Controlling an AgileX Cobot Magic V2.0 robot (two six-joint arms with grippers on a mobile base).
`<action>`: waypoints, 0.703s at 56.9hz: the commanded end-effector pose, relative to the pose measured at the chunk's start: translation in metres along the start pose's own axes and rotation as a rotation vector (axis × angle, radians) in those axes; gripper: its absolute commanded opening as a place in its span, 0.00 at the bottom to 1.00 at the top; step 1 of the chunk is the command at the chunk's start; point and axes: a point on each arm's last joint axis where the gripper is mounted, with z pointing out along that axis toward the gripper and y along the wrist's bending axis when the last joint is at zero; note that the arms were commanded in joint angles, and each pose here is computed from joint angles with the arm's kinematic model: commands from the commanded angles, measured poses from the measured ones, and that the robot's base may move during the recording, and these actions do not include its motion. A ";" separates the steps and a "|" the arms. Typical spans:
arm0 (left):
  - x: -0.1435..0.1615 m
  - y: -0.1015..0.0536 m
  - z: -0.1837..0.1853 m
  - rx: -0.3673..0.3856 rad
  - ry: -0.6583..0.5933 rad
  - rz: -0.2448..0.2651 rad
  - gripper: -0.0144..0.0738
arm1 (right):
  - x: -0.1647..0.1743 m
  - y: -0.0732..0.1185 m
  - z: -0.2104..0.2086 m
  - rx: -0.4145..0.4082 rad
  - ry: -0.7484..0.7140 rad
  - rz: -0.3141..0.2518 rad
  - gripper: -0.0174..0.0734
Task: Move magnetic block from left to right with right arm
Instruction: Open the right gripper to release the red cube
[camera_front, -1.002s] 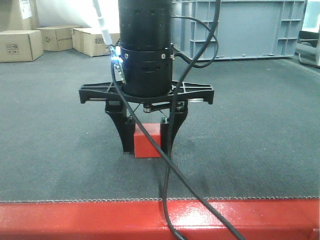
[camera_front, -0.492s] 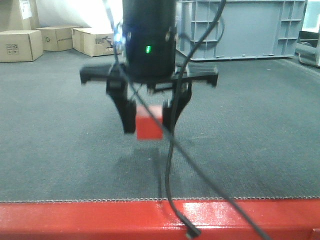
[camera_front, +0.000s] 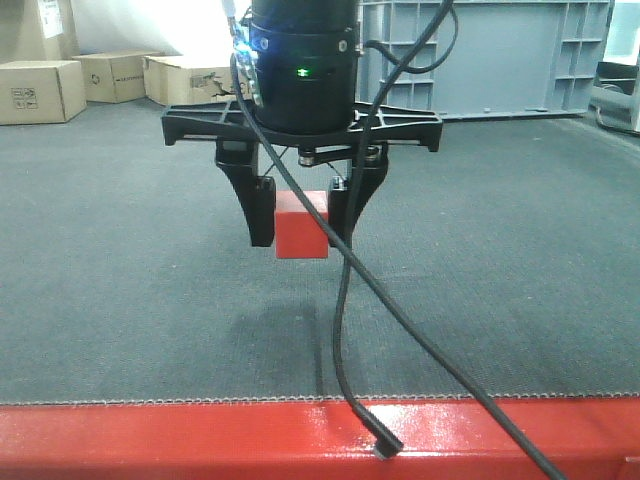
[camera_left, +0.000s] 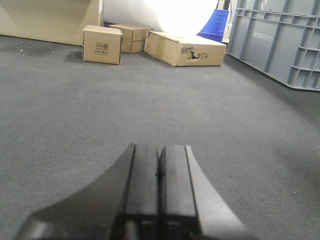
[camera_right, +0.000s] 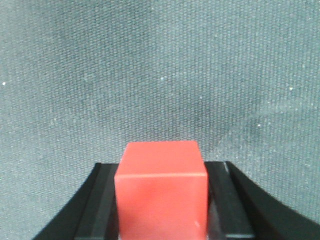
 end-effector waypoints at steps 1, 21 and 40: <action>-0.005 0.000 -0.001 0.006 -0.080 -0.004 0.02 | -0.007 0.001 -0.035 -0.073 -0.096 -0.006 0.67; -0.005 0.000 -0.001 0.006 -0.080 -0.004 0.02 | -0.007 0.005 -0.025 -0.076 -0.082 -0.007 0.85; -0.005 0.000 -0.001 0.006 -0.080 -0.004 0.02 | -0.006 0.004 -0.030 -0.062 -0.094 -0.054 0.86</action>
